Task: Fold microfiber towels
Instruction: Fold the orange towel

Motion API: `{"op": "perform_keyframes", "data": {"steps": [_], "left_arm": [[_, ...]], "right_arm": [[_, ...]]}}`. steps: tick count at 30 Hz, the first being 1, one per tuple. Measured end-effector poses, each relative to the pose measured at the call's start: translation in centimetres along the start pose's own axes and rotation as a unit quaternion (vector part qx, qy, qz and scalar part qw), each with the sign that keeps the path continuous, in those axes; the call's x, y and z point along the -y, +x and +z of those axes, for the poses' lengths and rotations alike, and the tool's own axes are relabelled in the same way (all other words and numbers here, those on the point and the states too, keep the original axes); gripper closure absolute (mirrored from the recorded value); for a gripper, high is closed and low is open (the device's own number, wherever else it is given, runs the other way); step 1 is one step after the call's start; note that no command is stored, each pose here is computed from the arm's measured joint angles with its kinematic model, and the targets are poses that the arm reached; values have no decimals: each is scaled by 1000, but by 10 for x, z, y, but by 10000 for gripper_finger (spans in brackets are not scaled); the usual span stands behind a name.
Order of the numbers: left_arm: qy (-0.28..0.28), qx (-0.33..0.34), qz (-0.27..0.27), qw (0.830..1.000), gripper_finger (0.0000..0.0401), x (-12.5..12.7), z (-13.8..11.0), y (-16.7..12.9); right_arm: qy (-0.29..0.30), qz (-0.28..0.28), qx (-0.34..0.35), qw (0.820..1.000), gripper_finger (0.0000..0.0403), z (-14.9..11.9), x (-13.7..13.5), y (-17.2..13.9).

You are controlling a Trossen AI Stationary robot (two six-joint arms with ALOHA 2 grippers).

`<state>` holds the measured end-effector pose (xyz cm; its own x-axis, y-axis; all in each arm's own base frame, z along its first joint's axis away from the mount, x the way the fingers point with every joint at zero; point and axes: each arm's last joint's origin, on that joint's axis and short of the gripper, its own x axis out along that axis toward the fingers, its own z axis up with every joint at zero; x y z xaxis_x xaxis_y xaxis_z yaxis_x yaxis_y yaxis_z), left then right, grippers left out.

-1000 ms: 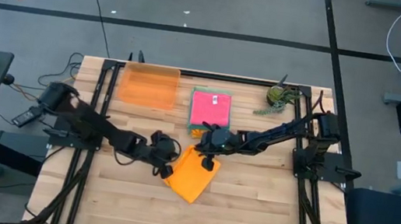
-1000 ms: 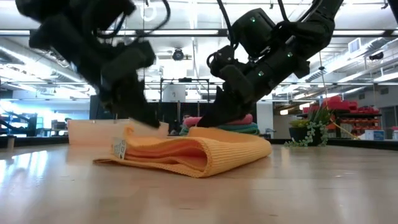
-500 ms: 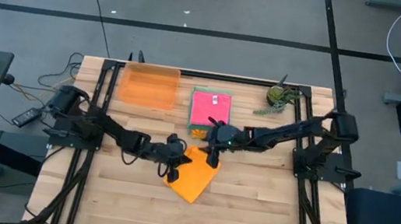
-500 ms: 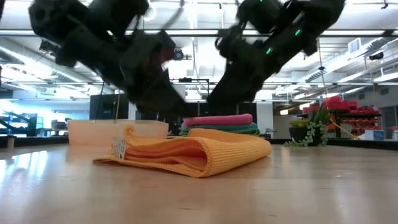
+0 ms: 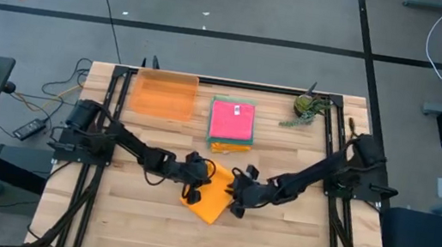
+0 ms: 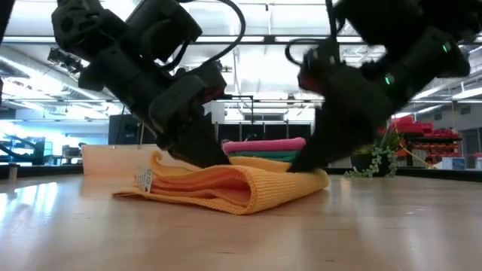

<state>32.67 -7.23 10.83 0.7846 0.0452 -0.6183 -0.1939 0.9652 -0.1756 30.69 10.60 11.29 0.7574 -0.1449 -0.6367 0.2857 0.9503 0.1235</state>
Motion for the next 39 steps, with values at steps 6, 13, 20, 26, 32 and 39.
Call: {"op": "perform_keyframes", "data": {"steps": [6, 13, 20, 26, 32, 39], "left_arm": [[-8, 9, -19, 1000, 397, 12, 3, -9], [-8, 64, -29, 998, 397, 27, 21, -34], [-50, 41, -27, 998, 396, 30, 12, -32], [-46, 31, -25, 998, 391, 36, 4, -31], [-46, 15, -8, 999, 395, 31, -3, -21], [-92, -23, -17, 995, 396, 29, -24, -2]], "right_arm": [[1, -14, -19, 1000, 377, -17, 1, 16], [-34, 26, 4, 999, 393, 6, -8, -12], [-8, 23, 23, 999, 393, 34, 10, -27], [-27, 60, -86, 994, 365, 17, 16, -21], [-31, 53, -100, 993, 280, 13, 17, -18], [0, 72, -49, 996, 214, 19, 1, -31]]}}
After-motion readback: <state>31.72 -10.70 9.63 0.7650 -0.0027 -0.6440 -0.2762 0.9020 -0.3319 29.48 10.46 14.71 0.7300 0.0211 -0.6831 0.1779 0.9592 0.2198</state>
